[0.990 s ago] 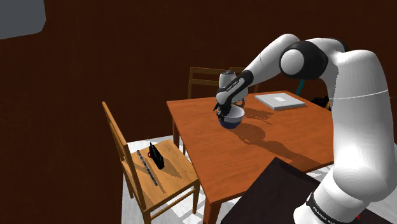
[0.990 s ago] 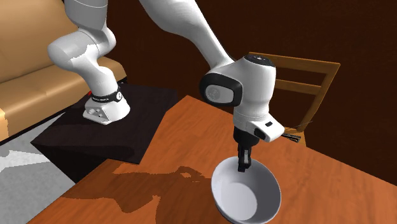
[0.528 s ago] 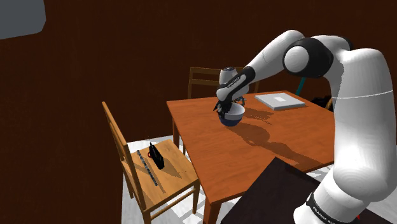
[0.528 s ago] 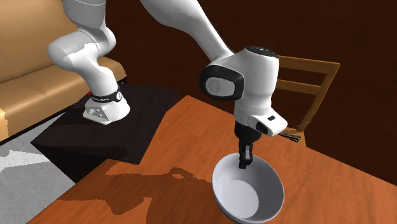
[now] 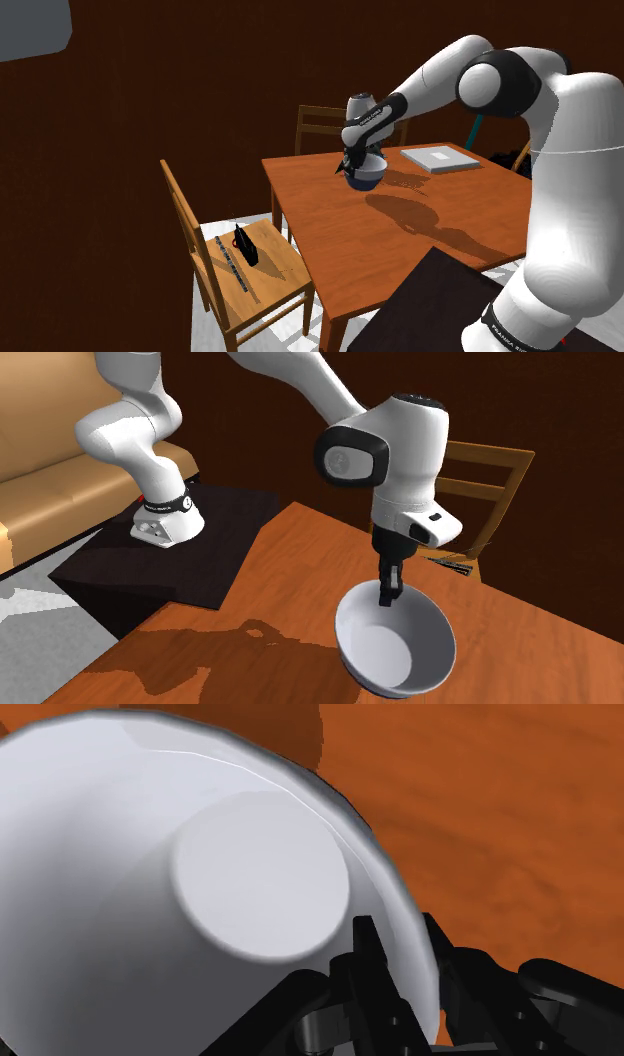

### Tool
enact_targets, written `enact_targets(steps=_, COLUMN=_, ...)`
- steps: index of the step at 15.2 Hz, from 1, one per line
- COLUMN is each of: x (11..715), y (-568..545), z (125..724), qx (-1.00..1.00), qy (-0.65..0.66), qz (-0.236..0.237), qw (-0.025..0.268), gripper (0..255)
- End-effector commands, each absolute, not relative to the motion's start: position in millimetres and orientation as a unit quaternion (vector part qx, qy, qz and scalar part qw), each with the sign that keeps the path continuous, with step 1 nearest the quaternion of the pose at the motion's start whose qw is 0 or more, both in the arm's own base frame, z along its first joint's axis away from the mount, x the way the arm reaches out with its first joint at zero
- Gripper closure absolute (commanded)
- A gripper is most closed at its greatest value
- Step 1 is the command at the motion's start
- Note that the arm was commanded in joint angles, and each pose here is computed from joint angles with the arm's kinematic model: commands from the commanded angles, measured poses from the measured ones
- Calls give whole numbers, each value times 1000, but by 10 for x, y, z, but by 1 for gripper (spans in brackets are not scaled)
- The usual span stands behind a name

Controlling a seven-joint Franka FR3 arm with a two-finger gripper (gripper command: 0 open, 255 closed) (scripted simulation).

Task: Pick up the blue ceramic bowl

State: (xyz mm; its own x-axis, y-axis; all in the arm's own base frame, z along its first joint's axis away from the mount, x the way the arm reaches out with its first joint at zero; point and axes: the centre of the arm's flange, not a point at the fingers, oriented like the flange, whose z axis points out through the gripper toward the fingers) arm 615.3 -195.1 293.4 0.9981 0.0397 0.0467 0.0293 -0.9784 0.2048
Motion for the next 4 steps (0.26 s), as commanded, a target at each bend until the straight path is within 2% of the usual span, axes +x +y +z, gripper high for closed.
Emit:
enact_targets(steps=1, x=6157, y=-1946, z=3065, qx=994, qy=17, qz=26, qw=103, gripper=255)
enact_targets(steps=4, x=6157, y=-1946, z=3126, qx=994, qy=17, qz=26, qw=103, gripper=255)
